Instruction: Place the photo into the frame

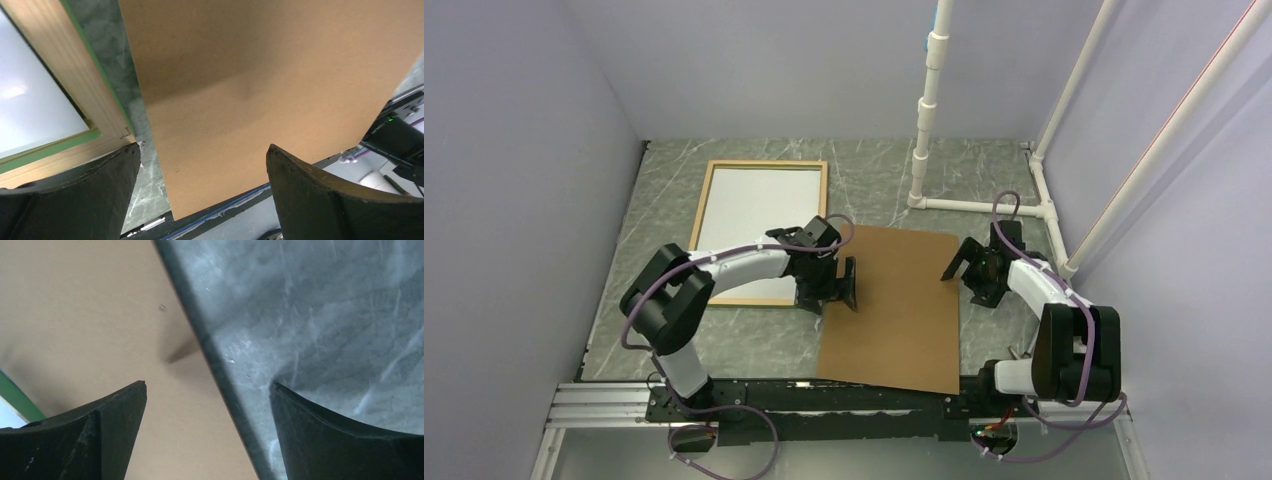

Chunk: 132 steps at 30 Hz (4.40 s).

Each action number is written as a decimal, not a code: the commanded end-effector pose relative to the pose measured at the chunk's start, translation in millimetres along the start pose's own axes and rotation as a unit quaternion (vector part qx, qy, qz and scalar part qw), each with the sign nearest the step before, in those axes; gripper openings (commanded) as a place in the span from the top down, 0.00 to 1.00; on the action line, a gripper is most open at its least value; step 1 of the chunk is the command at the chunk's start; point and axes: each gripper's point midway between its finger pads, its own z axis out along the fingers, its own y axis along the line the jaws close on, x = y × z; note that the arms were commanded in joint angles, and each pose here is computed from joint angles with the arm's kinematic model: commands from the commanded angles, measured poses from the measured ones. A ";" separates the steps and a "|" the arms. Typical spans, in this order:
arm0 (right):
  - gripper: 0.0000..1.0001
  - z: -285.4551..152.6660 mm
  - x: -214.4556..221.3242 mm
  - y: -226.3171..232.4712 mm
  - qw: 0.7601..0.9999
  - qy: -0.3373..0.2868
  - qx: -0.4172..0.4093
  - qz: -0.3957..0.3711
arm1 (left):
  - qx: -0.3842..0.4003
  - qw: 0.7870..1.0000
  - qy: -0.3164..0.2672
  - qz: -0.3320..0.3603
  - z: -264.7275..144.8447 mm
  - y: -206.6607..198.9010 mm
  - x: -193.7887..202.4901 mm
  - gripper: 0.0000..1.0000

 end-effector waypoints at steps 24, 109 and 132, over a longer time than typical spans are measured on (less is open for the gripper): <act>0.07 -5.6 30.5 42.4 0.983 0.064 -0.169 -0.014 | 0.140 0.989 -0.017 0.033 2.9 -67.2 -16.6 0.02; 0.10 10.9 114.3 128.3 0.891 0.247 -0.360 -0.123 | 0.052 0.983 -0.170 -0.054 -91.8 51.7 -17.8 0.28; 0.11 -49.4 96.2 168.0 0.843 0.215 -0.476 -0.126 | 0.162 0.952 -0.260 -0.012 -155.7 6.2 -24.6 0.35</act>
